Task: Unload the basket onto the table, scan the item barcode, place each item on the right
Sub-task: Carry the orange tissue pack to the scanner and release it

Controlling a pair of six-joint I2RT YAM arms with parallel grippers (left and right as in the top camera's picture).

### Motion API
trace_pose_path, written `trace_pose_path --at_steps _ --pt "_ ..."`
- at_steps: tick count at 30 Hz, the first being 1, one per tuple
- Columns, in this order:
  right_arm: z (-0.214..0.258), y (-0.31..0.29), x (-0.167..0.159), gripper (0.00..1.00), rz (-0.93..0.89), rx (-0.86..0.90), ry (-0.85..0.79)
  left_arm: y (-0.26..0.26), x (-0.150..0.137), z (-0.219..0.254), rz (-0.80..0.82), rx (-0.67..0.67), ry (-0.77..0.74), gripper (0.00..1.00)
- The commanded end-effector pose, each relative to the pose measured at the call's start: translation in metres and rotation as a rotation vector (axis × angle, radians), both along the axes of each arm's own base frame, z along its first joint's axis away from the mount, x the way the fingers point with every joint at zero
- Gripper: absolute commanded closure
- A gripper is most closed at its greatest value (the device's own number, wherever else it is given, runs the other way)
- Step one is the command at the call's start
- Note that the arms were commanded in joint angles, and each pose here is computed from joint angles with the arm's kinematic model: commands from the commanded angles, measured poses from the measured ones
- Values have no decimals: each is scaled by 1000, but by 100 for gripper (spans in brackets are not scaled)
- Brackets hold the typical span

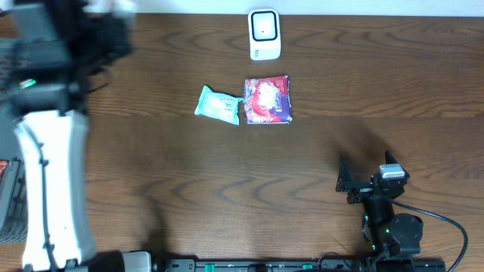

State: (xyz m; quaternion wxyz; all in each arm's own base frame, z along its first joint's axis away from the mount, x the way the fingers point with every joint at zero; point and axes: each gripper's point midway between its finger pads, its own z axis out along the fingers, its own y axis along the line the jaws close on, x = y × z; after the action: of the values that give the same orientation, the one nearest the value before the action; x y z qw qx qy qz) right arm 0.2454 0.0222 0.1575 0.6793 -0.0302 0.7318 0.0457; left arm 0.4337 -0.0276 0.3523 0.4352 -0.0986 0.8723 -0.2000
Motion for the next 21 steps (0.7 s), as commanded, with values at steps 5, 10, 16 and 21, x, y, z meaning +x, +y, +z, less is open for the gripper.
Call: trace_pose_path --at_steps 5,10,16,21 --pt "0 -1 0 1 -2 0 -1 -110 25 -112 -356 117 199 93" --pt "0 -1 0 1 -2 0 -1 -154 26 -183 -450 132 346 93" --pt "0 -1 0 1 -2 0 -1 -180 18 -232 -507 148 449 93" --pt "0 -1 0 1 -2 0 -1 -187 13 -241 -525 155 472 92"
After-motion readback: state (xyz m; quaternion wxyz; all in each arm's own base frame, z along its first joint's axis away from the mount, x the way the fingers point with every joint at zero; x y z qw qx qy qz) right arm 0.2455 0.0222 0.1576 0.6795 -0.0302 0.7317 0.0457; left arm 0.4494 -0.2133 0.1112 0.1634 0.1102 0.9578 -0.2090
